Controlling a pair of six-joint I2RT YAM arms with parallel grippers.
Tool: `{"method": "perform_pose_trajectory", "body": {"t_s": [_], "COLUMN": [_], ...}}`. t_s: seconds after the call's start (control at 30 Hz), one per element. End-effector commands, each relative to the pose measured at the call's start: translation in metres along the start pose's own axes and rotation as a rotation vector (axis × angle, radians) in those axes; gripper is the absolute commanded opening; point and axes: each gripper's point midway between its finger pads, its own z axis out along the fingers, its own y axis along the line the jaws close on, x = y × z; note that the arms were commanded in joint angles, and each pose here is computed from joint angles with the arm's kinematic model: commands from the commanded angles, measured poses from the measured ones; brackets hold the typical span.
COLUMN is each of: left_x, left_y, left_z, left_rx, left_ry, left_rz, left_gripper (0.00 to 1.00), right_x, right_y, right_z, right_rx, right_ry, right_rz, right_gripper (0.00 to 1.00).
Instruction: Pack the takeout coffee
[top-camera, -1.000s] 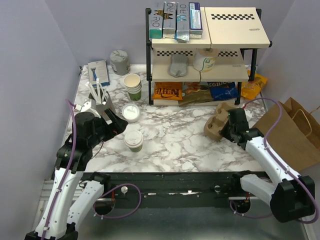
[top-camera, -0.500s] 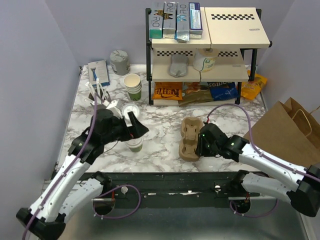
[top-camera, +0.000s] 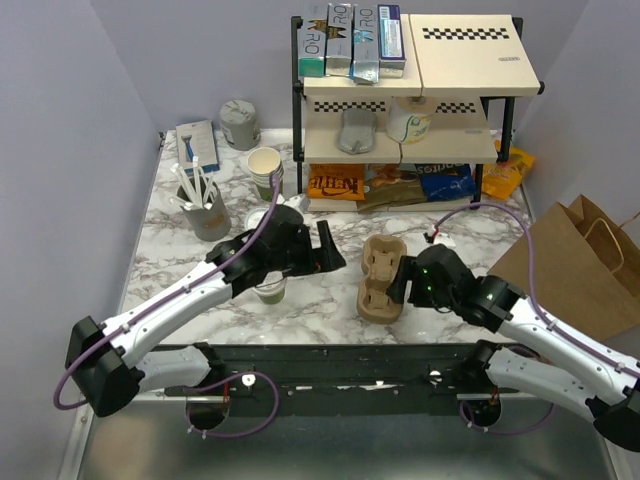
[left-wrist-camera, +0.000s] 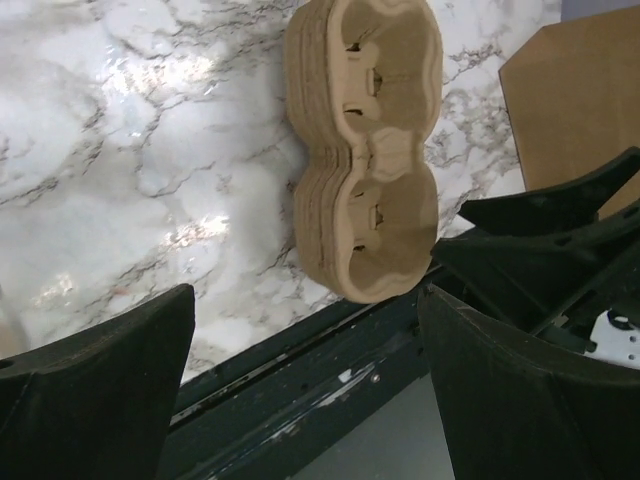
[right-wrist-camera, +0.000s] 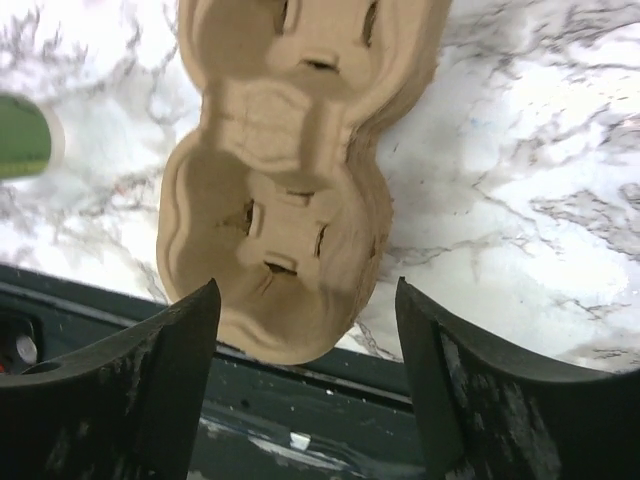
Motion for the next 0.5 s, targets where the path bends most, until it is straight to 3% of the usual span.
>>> {"method": "perform_pose_trajectory", "body": {"t_s": [0.0,0.23,0.47], "left_x": [-0.029,-0.032,-0.030], "left_y": [-0.027,-0.030,-0.032], "left_z": [0.022,0.062,0.083], "left_rx": [0.007,-0.056,-0.064], "left_ry": [-0.061,-0.010,0.025], "left_rz": [-0.002,0.035,0.039], "left_gripper": [0.99,0.99,0.99], "right_x": [-0.035,-0.075,-0.083], "right_y": [-0.025,-0.013,-0.010], "right_z": [0.006,0.024,0.046], "right_rx": [0.124,0.066,0.062], "right_ry": [-0.106,-0.183,-0.139], "right_rz": [0.124,0.144,0.146], "right_gripper": [0.75,0.63,0.58]}}
